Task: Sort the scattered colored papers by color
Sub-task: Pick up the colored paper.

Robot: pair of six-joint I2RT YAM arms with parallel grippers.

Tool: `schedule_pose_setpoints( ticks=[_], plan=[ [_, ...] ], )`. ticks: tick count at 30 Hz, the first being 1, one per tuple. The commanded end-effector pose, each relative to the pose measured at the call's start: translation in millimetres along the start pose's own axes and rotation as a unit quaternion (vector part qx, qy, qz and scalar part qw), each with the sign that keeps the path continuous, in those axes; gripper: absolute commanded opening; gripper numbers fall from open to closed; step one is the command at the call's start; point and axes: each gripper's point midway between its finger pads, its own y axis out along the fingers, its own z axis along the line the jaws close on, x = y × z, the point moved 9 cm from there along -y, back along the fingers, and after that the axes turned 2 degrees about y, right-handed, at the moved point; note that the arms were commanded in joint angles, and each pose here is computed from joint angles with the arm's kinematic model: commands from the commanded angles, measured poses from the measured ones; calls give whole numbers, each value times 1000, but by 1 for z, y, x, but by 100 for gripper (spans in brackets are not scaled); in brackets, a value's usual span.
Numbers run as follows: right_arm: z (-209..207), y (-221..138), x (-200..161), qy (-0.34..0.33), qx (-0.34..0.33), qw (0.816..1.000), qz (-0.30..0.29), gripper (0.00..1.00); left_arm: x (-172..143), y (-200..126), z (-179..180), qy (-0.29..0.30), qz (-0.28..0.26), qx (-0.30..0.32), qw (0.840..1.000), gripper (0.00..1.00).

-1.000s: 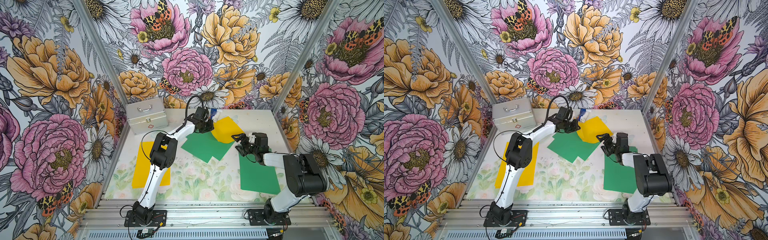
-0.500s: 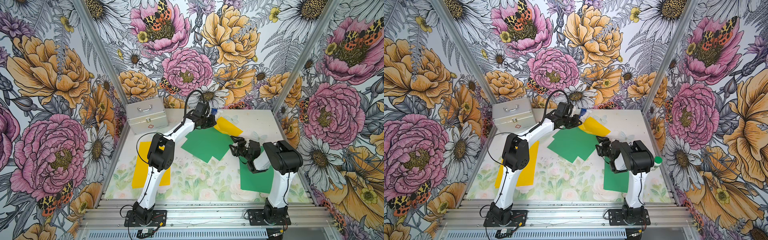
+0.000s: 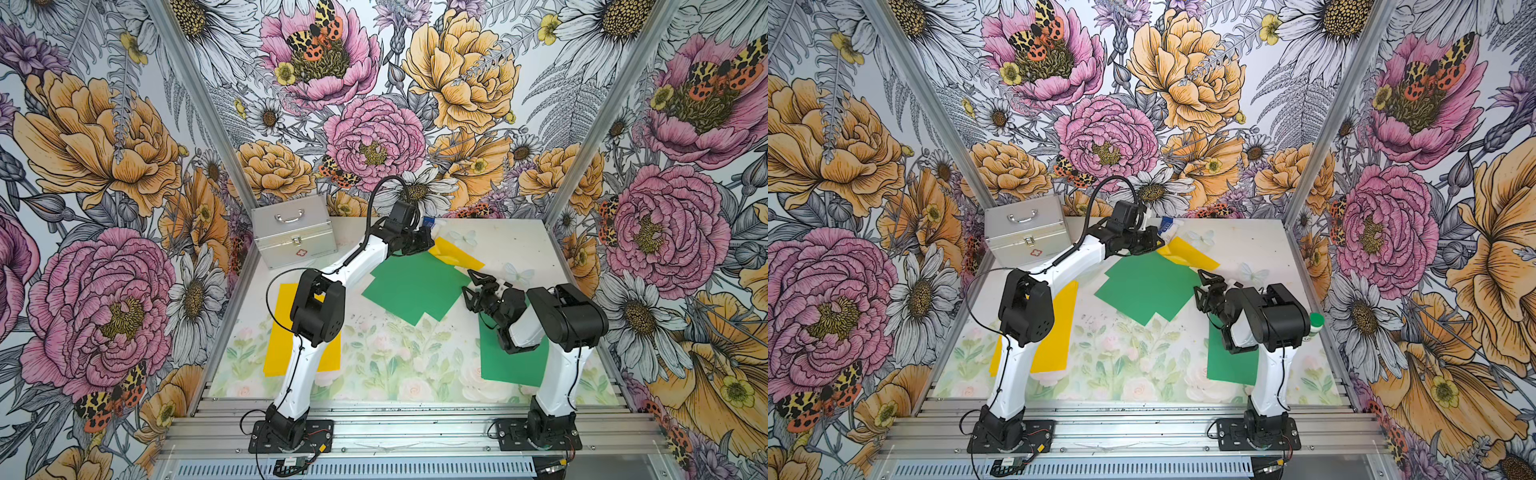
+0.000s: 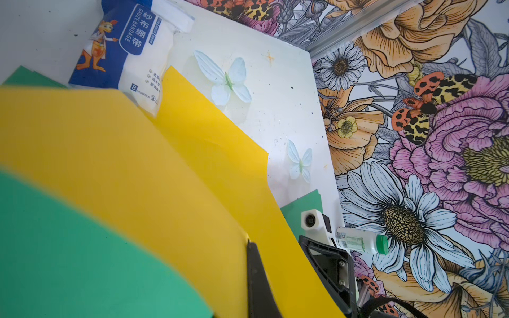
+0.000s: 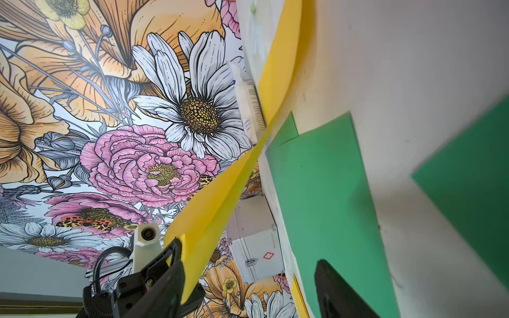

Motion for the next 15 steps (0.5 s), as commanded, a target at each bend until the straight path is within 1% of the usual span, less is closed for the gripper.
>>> schedule_pose_setpoints(
  ticks=[1, 10, 15],
  plan=[
    [17, -2, -1, -4, 35, 999, -10, 76, 2, -16, -8, 13, -10, -7, 1000, 0],
    [15, 12, 8, 26, 39, 999, -18, 75, -6, -20, -15, 25, -4, -9, 1000, 0],
    [6, 15, 9, 40, 26, 999, -19, 73, -5, -24, -21, 30, -7, -15, 999, 0]
  ],
)
